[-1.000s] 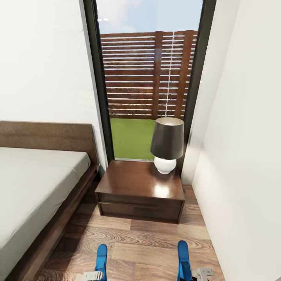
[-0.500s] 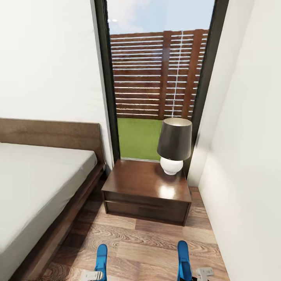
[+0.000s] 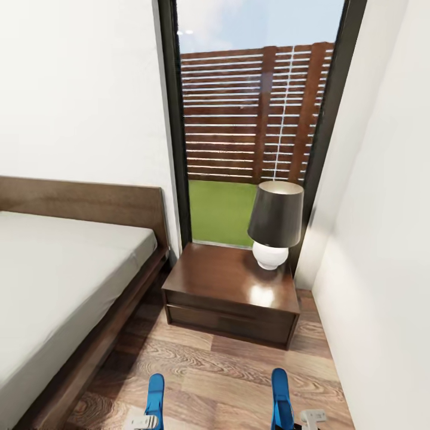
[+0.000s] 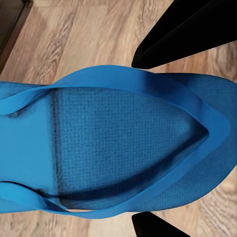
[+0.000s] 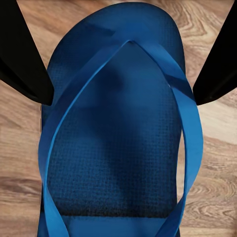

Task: In the bedroom, move the book from the bed onto either nightstand, and place the two sandals side by side next to the bed.

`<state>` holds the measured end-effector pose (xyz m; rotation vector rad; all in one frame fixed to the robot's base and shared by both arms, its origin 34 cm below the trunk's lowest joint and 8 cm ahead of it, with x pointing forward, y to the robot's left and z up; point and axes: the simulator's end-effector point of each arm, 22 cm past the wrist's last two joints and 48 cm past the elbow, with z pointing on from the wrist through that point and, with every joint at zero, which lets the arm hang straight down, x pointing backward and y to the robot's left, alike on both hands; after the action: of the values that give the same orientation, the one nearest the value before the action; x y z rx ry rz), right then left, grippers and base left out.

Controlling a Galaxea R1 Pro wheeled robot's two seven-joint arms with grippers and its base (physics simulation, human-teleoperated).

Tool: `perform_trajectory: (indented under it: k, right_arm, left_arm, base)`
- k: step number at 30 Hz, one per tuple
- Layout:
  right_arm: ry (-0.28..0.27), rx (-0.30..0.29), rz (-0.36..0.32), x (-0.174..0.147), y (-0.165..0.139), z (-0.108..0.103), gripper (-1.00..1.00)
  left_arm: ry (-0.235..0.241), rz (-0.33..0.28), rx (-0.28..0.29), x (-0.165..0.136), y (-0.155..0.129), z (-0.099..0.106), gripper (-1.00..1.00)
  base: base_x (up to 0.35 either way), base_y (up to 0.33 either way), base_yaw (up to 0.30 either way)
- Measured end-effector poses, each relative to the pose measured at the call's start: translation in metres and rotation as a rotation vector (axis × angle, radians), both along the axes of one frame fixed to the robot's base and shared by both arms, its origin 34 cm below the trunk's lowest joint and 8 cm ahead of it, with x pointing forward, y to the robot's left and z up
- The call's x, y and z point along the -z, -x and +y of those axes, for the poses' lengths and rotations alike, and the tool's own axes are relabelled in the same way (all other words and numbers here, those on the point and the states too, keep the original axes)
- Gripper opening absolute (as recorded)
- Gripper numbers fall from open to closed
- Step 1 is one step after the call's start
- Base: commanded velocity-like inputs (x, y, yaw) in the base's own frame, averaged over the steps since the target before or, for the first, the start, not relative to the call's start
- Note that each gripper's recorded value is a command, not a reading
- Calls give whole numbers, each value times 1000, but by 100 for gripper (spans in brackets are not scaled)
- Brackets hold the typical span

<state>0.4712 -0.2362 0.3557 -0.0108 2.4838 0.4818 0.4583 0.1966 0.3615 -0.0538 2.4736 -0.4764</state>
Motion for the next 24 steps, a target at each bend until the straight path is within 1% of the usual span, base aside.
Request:
perform_trajectory:
  k: [24]
  right_arm:
    - [0,0,0,0,0,0,-100]
  left_arm:
    - [0,-1,0,0,0,0,-100]
  base:
    - [0,0,127]
